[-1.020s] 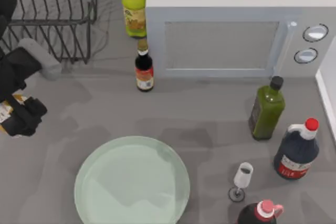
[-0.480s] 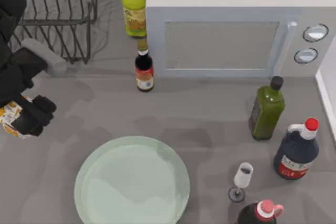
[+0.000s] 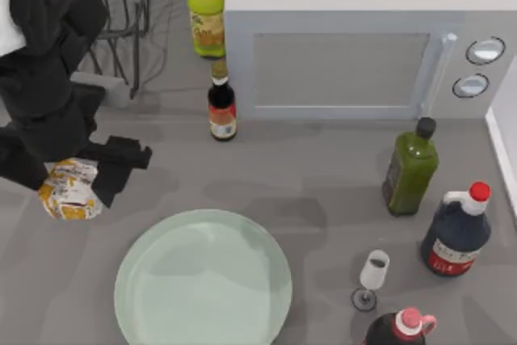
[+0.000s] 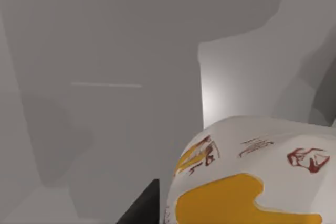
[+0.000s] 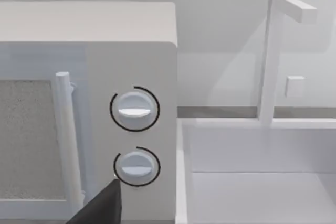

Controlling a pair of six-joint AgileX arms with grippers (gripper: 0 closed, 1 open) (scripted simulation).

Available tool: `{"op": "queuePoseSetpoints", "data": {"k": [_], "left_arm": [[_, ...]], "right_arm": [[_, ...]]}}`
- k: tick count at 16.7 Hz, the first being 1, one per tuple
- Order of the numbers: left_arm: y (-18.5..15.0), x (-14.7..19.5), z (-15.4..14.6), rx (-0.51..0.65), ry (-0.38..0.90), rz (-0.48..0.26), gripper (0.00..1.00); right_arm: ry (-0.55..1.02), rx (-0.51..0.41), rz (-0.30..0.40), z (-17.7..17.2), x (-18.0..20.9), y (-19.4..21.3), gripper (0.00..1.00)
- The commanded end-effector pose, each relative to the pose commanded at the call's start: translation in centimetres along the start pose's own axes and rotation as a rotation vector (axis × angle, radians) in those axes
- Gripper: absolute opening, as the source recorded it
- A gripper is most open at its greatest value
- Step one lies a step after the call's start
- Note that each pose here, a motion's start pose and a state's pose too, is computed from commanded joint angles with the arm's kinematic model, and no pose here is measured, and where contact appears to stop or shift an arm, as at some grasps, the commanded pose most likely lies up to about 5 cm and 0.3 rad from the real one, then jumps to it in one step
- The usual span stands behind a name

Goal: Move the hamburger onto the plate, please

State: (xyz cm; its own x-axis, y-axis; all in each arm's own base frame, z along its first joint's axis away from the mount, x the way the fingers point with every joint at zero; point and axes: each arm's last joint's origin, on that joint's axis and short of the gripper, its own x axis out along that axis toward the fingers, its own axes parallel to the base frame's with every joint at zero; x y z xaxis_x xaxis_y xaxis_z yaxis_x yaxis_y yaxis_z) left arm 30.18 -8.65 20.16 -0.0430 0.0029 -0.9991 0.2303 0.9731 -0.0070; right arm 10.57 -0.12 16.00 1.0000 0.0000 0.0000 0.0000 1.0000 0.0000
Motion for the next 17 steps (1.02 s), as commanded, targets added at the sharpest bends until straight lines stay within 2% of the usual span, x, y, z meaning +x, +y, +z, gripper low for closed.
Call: {"op": "queuePoseSetpoints", "data": {"k": [8, 13, 17], "left_arm": [[-6.1, 0.8, -0.4, -0.681, 0.015, 0.036, 0.00], [-9.7, 1.1, -1.5, -1.111, -0.008, 0.048, 0.00], [-11.9, 1.1, -2.6, -1.410, -0.033, 0.038, 0.00]], "right_arm": [[0.000, 0.000, 0.000, 0.0, 0.0, 0.0, 1.00], [0.000, 0.000, 0.000, 0.0, 0.0, 0.0, 1.00], [0.000, 0.000, 0.000, 0.0, 0.0, 0.0, 1.00]]}}
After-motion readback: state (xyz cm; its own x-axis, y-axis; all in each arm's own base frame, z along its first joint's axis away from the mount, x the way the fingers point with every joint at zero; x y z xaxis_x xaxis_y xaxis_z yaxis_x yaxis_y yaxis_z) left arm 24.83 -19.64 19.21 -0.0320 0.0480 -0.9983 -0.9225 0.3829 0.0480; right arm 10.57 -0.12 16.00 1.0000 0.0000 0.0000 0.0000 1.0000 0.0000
